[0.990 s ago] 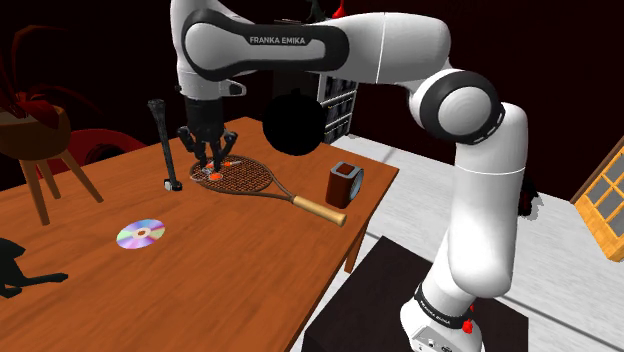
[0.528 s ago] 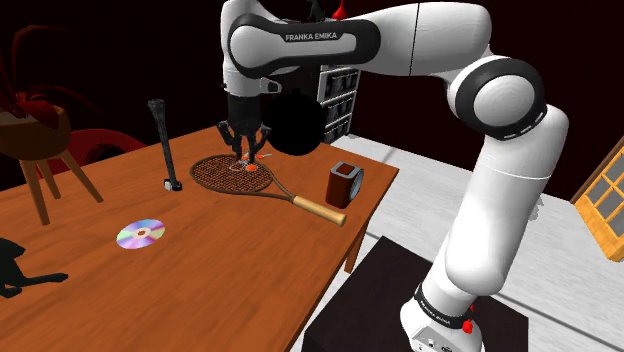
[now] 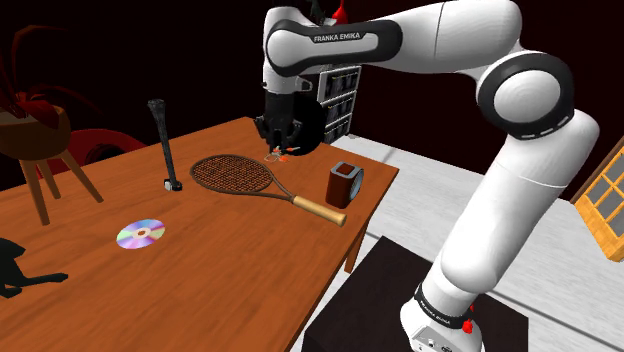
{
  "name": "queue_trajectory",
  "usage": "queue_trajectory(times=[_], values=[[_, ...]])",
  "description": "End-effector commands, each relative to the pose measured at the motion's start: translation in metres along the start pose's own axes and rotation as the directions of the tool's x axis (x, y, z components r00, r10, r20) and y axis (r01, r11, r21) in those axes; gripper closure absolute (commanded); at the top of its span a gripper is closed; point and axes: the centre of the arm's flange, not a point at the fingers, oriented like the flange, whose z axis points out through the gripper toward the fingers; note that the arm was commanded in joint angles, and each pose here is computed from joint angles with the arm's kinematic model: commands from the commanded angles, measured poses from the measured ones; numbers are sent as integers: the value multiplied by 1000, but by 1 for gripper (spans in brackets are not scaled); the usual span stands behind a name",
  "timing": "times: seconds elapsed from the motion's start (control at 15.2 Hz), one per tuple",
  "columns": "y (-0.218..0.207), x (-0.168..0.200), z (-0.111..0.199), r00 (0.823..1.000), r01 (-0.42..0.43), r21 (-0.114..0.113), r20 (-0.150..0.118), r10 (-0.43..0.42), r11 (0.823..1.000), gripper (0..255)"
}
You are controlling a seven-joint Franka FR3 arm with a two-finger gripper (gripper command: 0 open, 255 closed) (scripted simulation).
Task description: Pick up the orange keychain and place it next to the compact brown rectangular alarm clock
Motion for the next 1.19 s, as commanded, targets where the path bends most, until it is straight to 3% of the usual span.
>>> queue_trajectory(times=[0.0,1.12], values=[[24,19,-2,1000,1,0,1,-1,1000,255],[187,173,-8,1000,1,0,1,-1,1000,255]])
